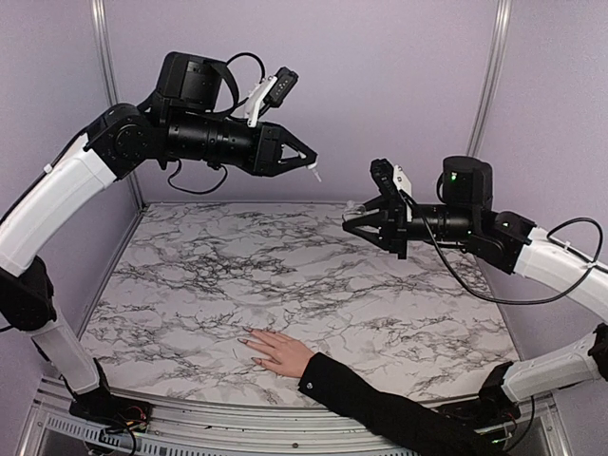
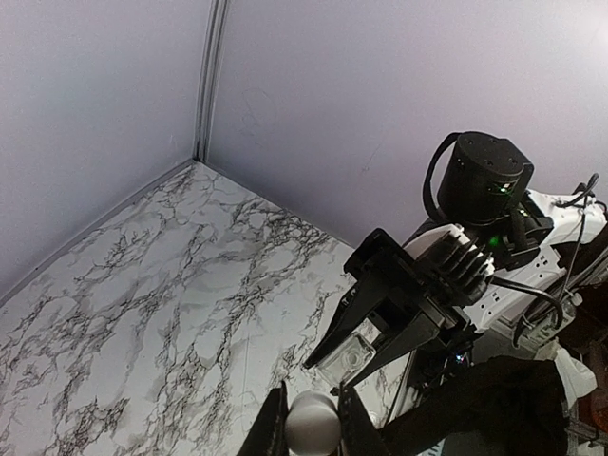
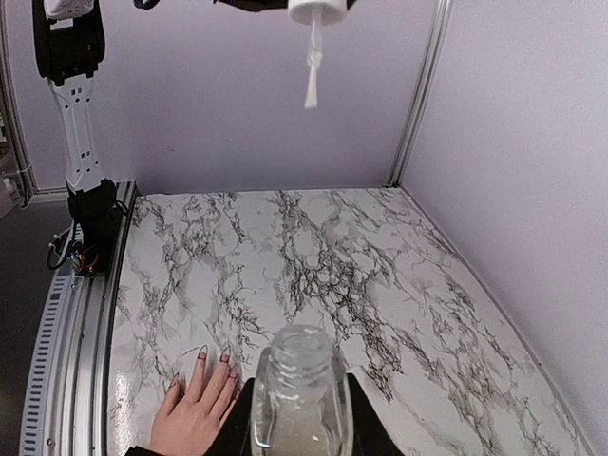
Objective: Paint the nails
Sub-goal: Close the nail polish bottle.
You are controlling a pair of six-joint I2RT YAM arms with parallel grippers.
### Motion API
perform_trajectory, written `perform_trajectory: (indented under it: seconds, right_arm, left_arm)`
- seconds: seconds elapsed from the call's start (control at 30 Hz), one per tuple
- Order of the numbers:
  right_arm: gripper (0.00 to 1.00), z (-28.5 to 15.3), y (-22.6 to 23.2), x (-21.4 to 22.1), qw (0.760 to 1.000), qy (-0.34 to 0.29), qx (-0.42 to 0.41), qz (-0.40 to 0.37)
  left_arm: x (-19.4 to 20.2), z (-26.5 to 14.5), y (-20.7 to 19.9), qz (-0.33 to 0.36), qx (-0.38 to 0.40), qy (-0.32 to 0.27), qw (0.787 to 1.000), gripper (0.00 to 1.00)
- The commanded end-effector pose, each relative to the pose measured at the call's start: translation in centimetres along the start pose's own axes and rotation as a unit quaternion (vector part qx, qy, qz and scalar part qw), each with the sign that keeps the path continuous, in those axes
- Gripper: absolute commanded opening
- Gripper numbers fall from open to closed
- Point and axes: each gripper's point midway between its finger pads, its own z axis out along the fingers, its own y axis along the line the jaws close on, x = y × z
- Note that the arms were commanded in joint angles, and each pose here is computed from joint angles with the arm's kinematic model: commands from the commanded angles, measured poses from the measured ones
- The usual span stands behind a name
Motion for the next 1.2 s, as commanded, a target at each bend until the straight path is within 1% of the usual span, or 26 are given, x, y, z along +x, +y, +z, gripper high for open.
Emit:
perform_trajectory:
  seconds: [0.0,0.17,0.47,1.17]
  right_arm:
    - [0.0,-0.1,0.5,-2.8,0.999,-0.029,-0.012,-0.005]
    - [0.0,0.4,0.8,-2.5,1.0,-0.023,-0.014,0.004]
    - [0.0,1.3,0.7,-2.0,1.0,-0.011,-0.011,0.011]
    - [0.0,1.2,0.7,-1.9,1.0,-0.009,-0.007,0.003]
  left_arm:
    - [-0.8,1.1,-1.9,0.036,0.035,-0.013,0.999,0.0]
    - [0.0,2.1,-3.0,0.044,0.048,-0.002,0.998,0.0]
    - [0.9,2.6,-3.9,0.049,0.055,0.009,0.997,0.0]
    - [2.6,4.0,-2.8,0.043,0.035,0.033,0.998,0.0]
